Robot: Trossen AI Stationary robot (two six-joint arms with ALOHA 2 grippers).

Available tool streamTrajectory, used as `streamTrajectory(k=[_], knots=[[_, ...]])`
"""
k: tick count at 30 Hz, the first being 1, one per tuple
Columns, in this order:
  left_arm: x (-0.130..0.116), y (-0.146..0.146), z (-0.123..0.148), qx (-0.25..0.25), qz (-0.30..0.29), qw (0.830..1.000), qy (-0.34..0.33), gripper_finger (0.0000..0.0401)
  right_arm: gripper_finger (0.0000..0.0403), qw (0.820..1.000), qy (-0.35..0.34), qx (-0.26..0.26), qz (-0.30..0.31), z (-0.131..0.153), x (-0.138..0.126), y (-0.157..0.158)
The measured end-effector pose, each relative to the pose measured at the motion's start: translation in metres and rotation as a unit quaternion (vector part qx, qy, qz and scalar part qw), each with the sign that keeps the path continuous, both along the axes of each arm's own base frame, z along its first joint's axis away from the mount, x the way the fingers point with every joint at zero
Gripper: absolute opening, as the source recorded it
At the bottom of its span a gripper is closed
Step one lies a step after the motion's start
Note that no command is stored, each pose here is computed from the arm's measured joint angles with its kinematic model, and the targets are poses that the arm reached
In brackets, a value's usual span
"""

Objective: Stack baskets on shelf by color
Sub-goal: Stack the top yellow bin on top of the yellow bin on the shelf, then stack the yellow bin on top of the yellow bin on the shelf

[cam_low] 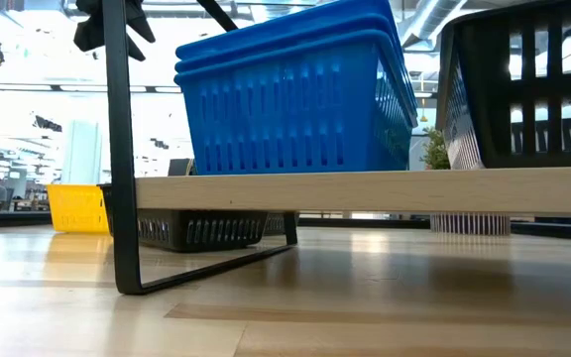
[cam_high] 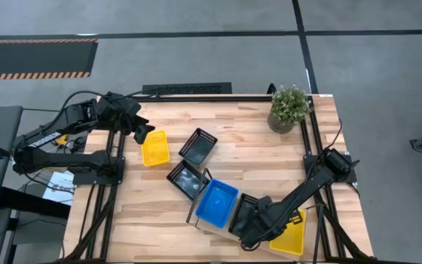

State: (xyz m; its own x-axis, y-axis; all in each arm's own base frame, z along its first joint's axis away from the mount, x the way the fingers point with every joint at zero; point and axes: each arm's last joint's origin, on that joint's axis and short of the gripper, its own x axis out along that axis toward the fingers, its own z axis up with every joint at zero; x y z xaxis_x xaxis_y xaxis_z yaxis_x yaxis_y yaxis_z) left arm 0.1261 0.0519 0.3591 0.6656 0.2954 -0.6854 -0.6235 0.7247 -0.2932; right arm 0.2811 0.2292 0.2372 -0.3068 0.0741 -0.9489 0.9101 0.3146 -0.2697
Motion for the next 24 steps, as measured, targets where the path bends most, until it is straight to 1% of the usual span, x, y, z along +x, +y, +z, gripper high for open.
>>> streamTrajectory(k=[4,6,9,12,16,19,24], knots=[[-0.001,0.000,-0.001,-0.001,-0.002,1.000,0.009,0.0202,0.0012,1.000,-0.018,0.014,0.008,0.032,0.004,0.000],[-0.001,0.000,-0.001,-0.001,-0.003,1.000,0.009,0.0202,0.0012,0.998,-0.061,0.019,0.020,0.047,0.008,-0.003],[-0.001,-0.001,-0.001,0.005,-0.008,1.000,0.012,0.0202,0.0012,0.990,-0.135,-0.004,0.035,0.073,0.015,-0.015],[-0.002,-0.001,-0.003,0.005,-0.011,1.000,0.024,0.0202,0.0012,0.974,-0.211,-0.036,0.078,0.096,0.024,-0.035],[-0.004,-0.001,-0.009,-0.009,-0.010,0.998,0.063,0.0202,0.0014,0.944,-0.282,-0.109,0.132,0.120,0.037,-0.072],[-0.003,-0.003,-0.018,-0.025,-0.011,0.996,0.090,0.0202,0.0027,0.924,-0.293,-0.145,0.197,0.125,0.051,-0.100],[-0.001,-0.006,-0.041,-0.063,-0.001,0.991,0.119,0.0202,0.0072,0.904,-0.296,-0.162,0.262,0.128,0.074,-0.157]])
